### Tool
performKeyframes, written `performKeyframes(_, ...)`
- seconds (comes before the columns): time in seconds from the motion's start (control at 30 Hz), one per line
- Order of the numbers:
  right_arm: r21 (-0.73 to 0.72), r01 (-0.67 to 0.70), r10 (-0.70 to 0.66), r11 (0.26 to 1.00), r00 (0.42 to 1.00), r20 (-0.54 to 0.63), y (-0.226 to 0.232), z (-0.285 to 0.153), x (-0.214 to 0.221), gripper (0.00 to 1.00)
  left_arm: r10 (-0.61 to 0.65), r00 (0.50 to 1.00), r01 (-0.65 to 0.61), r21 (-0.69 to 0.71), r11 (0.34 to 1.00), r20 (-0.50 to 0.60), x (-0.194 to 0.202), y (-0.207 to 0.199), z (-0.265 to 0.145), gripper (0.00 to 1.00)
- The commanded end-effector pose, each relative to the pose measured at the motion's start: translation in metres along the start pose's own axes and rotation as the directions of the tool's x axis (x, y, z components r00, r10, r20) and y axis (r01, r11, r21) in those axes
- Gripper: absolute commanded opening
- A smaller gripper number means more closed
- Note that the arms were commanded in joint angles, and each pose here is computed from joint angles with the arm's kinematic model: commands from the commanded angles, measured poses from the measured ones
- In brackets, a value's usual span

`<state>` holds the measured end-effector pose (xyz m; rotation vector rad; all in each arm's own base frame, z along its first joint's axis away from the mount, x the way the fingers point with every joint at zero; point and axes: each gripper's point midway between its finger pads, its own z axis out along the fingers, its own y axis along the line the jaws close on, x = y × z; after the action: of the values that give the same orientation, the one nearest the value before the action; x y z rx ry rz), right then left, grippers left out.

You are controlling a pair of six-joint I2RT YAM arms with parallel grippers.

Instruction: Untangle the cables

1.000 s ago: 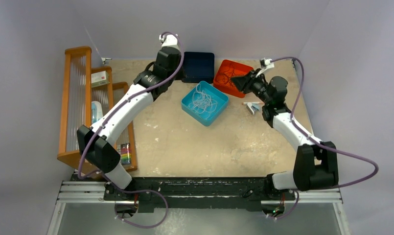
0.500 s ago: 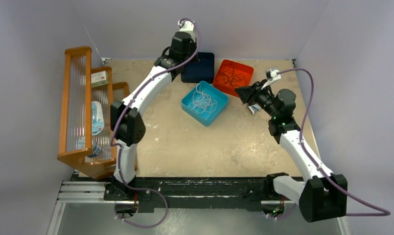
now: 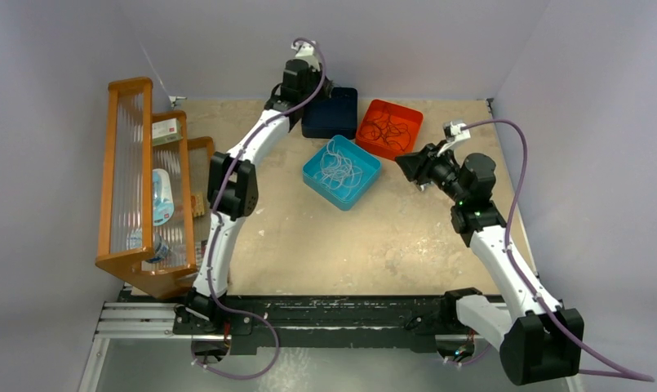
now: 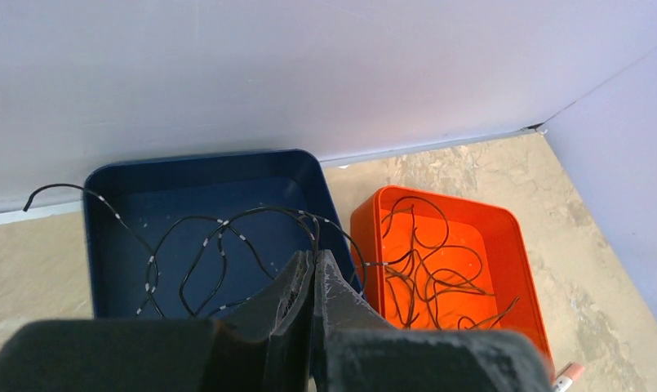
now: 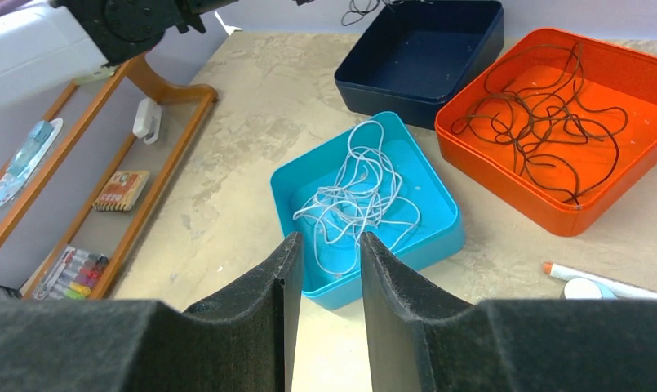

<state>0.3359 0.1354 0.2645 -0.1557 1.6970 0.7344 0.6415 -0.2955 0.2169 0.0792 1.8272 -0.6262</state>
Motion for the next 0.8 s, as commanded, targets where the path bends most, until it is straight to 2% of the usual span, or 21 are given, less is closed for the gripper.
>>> performKeyframes(0.0,0.005,0.028,-0.028,1.0,1.0,0.007,-0.001,0.0,-0.002,0.35,-0.033,0.994,0.018,0.142,0.99,0.108,-0.031,-0.032,0.009,0.0)
performKeyframes(0.3,0.012,0.025,-0.025,1.0,1.0,-0.004,-0.004,0.005,-0.002,0.35,-0.056,0.996,0.049,0.104,0.993,0.068,0.013,0.001,0.036,0.0)
performKeyframes(0.63,0.014,0.021,-0.02,1.0,1.0,-0.015,-0.005,0.007,-0.001,0.36,-0.04,0.996,0.036,0.048,0.998,0.075,0.028,0.031,0.048,0.0)
performKeyframes(0.67,0.015,0.019,-0.019,1.0,1.0,-0.017,-0.005,0.007,-0.001,0.36,-0.038,0.997,0.035,0.044,0.998,0.069,0.032,0.032,0.049,0.01)
performKeyframes(0.77,0.015,0.02,-0.02,1.0,1.0,-0.016,-0.005,0.007,-0.001,0.36,-0.03,0.998,0.029,0.027,0.999,0.059,0.036,0.037,0.049,0.14)
